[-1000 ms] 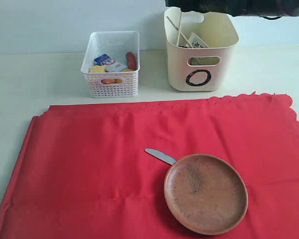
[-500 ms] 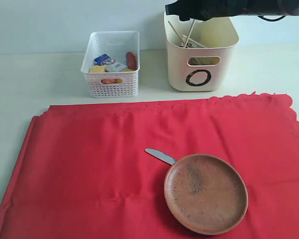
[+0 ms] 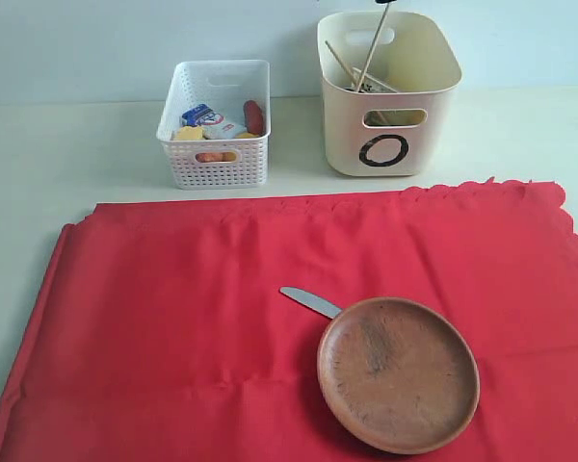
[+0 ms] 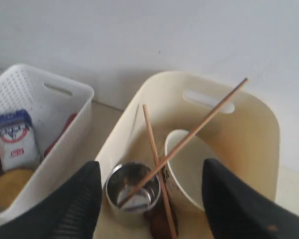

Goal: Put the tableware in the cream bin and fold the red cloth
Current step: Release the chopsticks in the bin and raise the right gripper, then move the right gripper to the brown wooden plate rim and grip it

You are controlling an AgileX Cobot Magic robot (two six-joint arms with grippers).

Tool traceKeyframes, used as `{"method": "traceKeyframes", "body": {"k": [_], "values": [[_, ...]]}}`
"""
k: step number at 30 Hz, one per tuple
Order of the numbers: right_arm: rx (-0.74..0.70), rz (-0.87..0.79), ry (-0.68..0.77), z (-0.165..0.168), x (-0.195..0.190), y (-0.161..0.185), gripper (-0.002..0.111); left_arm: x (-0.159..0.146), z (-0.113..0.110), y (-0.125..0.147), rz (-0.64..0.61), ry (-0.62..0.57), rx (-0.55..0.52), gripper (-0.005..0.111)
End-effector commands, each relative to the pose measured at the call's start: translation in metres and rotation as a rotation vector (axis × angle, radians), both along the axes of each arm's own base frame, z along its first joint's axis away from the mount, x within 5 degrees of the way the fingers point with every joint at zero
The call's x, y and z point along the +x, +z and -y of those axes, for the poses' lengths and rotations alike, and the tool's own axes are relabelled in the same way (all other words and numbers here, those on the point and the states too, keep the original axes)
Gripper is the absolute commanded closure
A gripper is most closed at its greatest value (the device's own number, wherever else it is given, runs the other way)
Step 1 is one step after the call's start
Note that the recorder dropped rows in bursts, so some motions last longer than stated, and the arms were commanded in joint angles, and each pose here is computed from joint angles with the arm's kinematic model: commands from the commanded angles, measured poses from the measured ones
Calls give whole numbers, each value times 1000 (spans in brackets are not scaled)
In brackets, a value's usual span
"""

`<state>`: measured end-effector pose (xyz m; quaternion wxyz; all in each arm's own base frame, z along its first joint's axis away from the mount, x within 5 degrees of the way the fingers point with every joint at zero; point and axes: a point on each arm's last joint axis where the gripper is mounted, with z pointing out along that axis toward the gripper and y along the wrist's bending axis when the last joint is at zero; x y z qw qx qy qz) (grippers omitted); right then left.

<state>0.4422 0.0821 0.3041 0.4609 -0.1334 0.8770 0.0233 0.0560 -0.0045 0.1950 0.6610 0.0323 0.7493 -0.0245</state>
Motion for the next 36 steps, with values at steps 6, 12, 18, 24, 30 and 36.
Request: {"method": "traceKeyframes", "body": {"k": [6, 12, 18, 24, 30, 36], "values": [[-146, -213, 57, 11, -39, 22, 51, 0, 0, -1, 5, 0, -1, 107], [-183, -371, 69, 15, -55, 19, 52, 0, 0, -1, 5, 0, -1, 107], [-259, -569, 79, 21, -71, 2, 52, 0, 0, -1, 5, 0, -1, 107], [-325, -714, 161, 24, -86, -36, 52, 0, 0, -1, 5, 0, -1, 107], [-283, -852, 326, 17, -108, -81, 52, 0, 0, -1, 5, 0, -1, 107], [-196, -933, 377, 9, -112, -119, 52, 0, 0, -1, 5, -1, -6, 107]]}}
